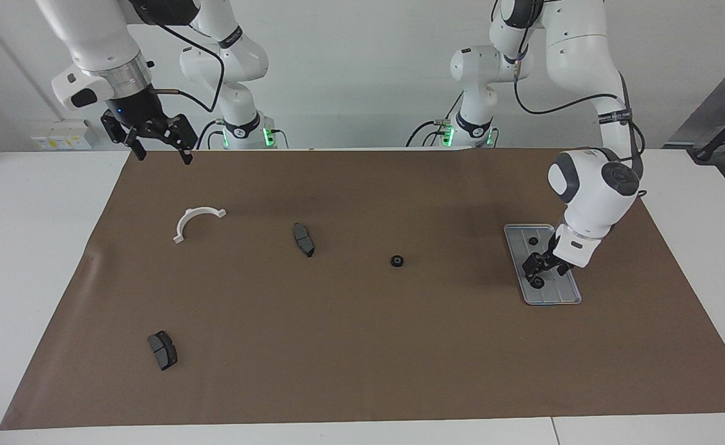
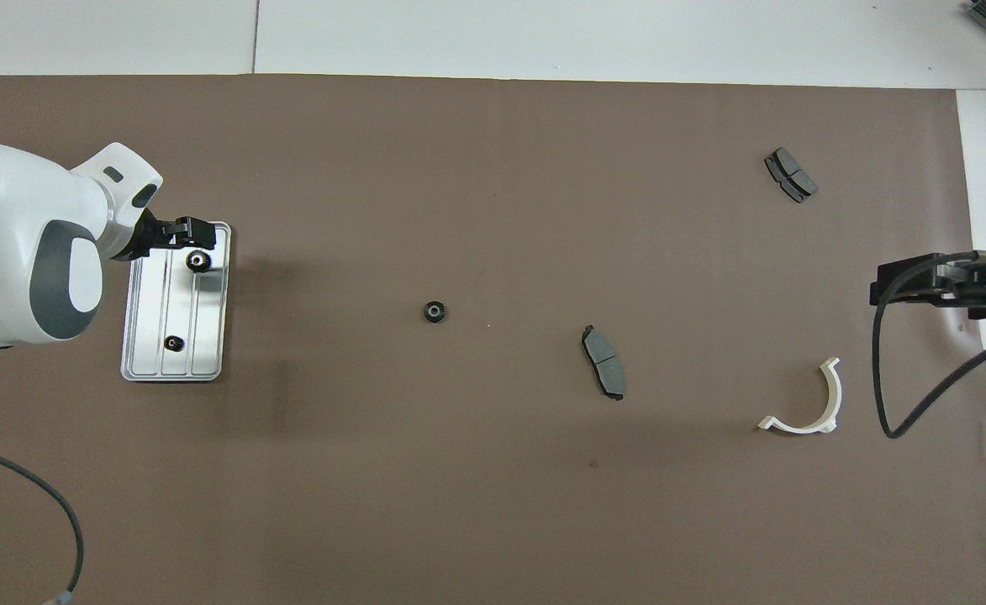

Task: Place bearing gear from tray to pile
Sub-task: 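Return the left gripper to the tray while the right gripper reaches the bearing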

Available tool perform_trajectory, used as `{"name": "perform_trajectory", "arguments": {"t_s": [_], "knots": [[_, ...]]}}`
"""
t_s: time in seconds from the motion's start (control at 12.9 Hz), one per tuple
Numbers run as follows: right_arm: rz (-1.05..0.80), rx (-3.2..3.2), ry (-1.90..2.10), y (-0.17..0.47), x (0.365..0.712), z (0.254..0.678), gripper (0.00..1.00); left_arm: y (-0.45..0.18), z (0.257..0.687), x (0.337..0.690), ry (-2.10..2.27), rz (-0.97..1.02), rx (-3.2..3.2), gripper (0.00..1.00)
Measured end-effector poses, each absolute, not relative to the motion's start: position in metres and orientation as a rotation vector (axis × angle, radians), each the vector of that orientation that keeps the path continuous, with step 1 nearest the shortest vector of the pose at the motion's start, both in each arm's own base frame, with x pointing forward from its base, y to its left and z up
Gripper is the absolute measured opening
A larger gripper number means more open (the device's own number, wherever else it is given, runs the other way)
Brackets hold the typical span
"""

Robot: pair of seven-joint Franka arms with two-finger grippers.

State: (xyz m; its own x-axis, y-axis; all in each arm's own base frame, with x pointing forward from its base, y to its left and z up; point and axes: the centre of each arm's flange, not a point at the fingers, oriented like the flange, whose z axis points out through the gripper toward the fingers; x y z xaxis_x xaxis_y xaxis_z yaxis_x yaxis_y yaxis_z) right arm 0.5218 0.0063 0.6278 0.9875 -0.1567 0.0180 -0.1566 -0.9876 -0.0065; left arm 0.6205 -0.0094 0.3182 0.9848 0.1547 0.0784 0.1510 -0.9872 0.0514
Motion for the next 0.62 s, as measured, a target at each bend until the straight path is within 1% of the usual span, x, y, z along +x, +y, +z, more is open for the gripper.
{"name": "perform_trajectory", "arguments": {"t_s": [0.08,0.15,0.31,0.54,0.62], "knots": [[-0.034,-3.126,0.246,0.006,0.521,0.629,1.00,-0.010,0.313,0.618,0.265,0.131,3.082,0.91],[-0.042,-3.125,0.245,0.007,0.519,0.632,1.00,-0.008,0.310,0.616,0.287,0.143,3.078,0.87],[-0.054,-3.117,0.197,0.024,0.519,0.633,1.00,-0.003,0.309,0.617,0.339,0.167,3.071,0.87],[-0.069,-3.110,0.129,0.097,0.526,0.615,1.00,0.002,0.309,0.617,0.463,0.178,3.049,0.84],[-0.077,-3.109,0.103,0.121,0.529,0.606,1.00,0.000,0.308,0.617,0.487,0.182,3.043,0.81]]}}
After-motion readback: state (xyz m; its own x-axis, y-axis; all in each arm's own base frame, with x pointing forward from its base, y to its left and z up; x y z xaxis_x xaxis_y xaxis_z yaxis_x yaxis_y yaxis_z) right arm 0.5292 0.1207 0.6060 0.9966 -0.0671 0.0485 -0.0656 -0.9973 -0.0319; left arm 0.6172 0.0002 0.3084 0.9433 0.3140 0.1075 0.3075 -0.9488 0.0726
